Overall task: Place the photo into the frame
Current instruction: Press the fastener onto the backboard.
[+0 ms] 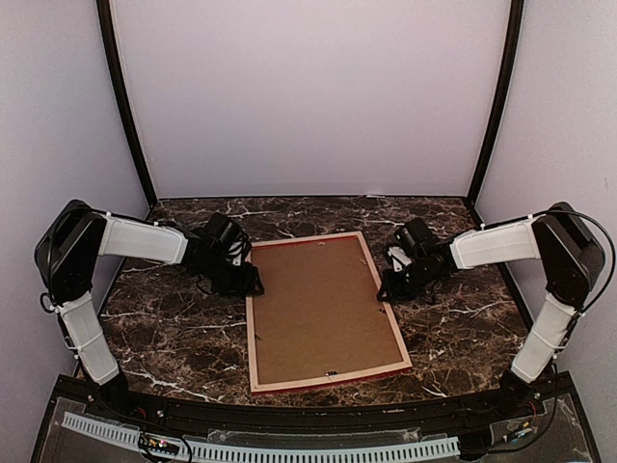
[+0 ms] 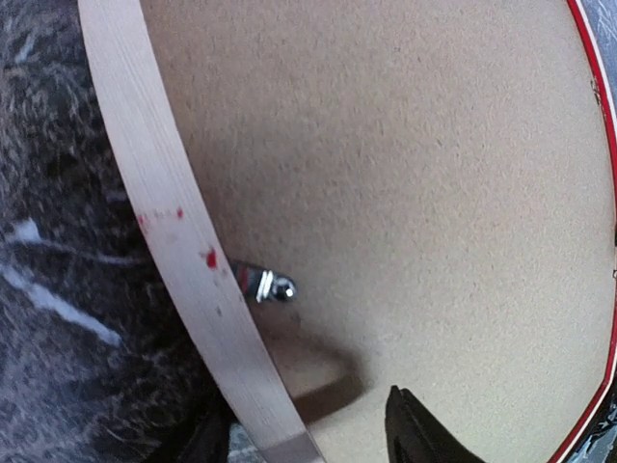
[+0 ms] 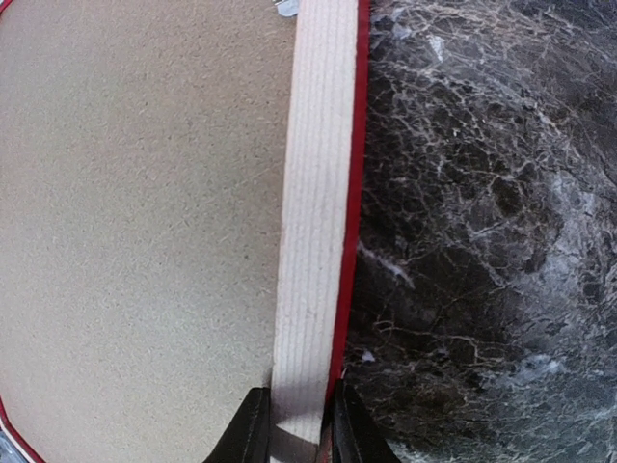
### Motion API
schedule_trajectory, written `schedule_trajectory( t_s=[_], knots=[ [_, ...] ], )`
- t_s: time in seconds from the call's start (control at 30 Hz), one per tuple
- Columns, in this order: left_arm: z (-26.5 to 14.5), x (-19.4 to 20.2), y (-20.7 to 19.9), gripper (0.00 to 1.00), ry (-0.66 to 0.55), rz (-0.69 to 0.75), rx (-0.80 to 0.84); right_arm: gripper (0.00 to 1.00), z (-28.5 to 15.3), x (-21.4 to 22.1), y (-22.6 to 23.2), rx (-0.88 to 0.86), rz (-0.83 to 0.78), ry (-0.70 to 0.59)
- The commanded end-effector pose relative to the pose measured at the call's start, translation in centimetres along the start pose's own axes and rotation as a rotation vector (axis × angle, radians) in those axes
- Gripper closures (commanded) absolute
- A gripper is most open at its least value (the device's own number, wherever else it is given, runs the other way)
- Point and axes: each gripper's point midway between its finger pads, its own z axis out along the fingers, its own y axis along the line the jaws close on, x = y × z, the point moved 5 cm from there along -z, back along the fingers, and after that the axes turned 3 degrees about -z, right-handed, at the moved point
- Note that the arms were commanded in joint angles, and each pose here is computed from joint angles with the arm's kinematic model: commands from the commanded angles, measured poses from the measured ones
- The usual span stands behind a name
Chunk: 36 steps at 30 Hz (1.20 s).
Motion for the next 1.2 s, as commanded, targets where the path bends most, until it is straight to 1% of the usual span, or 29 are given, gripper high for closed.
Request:
schedule_trajectory(
  t_s=[0.0,0.07,0.1,0.2,0.27,0.43,0.53,0.7,0.93,1.17],
  knots=[
    [-0.2,2.9,0.8,0.46,0.063,-0.005,-0.088,0.73,0.5,0.4,-0.1,-0.010,0.018,0.010],
    [0.0,3.6,1.0,0.54,0.071,-0.010,-0.096,0.66,0.4,0.1,0.0,-0.016,0.021,0.002],
    [0.0,3.6,1.0,0.56,0.068,-0.011,-0.094,0.62,0.3,-0.1,0.1,-0.017,0.022,-0.003],
    [0.3,4.2,1.1,0.64,0.073,-0.017,-0.095,0.56,0.2,-0.8,0.2,-0.024,0.031,-0.022],
    [0.5,4.4,1.2,0.69,0.074,-0.017,-0.097,0.53,0.0,-1.3,0.3,-0.030,0.038,-0.038],
    [0.6,4.5,1.2,0.74,0.074,-0.009,-0.105,0.47,-0.3,-3.2,0.1,-0.026,0.070,-0.100],
    [0.6,4.5,1.2,0.76,0.073,0.000,-0.115,0.45,-0.3,-4.7,-0.4,-0.018,0.093,-0.145],
    [0.4,4.3,1.2,0.77,0.071,0.010,-0.123,0.45,0.3,-6.8,-0.8,0.002,0.099,-0.171],
    [0.3,3.8,0.8,0.77,0.065,0.021,-0.126,0.45,1.5,-8.0,-1.0,0.040,0.053,-0.158],
    [0.4,3.5,0.7,0.77,0.067,0.025,-0.128,0.49,2.4,-8.1,-1.4,0.063,0.003,-0.132]
  ],
)
